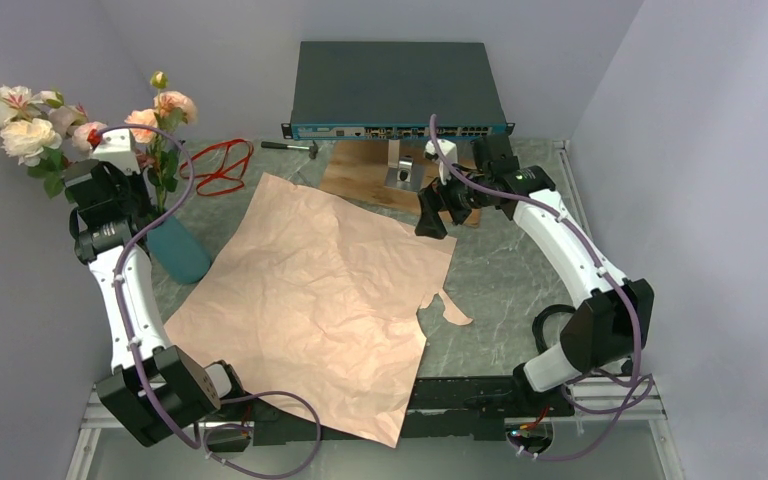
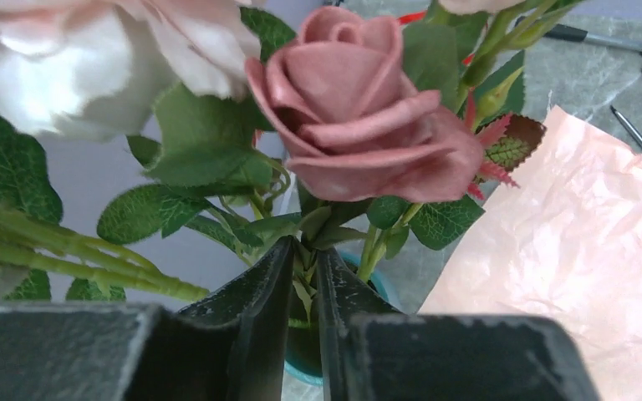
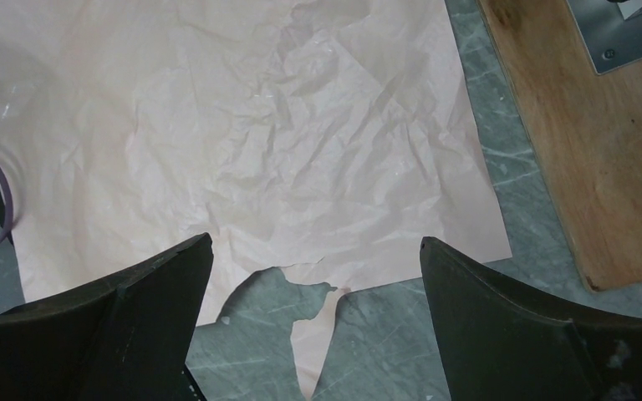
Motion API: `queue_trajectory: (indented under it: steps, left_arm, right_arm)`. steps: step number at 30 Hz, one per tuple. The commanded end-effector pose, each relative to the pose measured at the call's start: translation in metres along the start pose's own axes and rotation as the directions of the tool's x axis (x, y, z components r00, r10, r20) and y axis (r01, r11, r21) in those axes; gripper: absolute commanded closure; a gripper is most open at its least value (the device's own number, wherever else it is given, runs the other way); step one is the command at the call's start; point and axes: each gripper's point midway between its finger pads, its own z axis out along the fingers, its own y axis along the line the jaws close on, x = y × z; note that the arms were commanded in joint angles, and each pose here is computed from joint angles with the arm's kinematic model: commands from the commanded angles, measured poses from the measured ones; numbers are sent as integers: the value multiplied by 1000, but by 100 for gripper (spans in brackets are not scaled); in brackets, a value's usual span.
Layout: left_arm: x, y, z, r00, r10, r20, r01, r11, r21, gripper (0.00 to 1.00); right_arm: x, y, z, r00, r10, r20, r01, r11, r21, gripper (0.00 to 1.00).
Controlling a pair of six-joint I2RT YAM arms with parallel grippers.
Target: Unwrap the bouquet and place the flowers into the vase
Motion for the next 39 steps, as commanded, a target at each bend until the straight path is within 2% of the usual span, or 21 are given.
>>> queue_trajectory:
  steps: [1, 9, 15, 20, 25, 31, 35, 39]
  left_arm:
    - [-9, -5, -20, 1000, -20, 1, 20, 1000, 23, 75]
    - [1, -24, -50, 998, -17, -63, 23, 995, 101, 34]
    - [3, -36, -68, 994, -26, -104, 43, 987, 158, 18]
    - [-3, -56, -89, 994, 14, -105, 15, 961, 275, 1]
    - [-1, -85, -112, 994, 83, -78, -40, 894, 445, 1]
    - [19, -127, -143, 985, 171, -35, -101, 722, 685, 0]
    - [56, -142, -150, 965, 258, -55, -126, 634, 763, 1]
    - [108, -147, -147, 921, 368, -124, -123, 580, 805, 0]
  right_arm:
    - [-7, -9, 2, 998, -69, -7, 70, 997, 17, 2]
    - [8, -7, 8, 996, -77, -34, 76, 997, -10, 4]
    - [19, -6, 12, 993, -101, -62, 99, 995, -30, 8]
    - [25, 3, 19, 982, -164, -88, 160, 986, -56, 11]
    - [41, 15, 37, 950, -273, -151, 261, 960, -97, 12]
    - [66, 18, 70, 895, -377, -240, 346, 924, -160, 15]
    - [71, 12, 92, 882, -395, -258, 359, 916, -176, 16]
    - [80, 0, 114, 864, -412, -290, 376, 910, -174, 18]
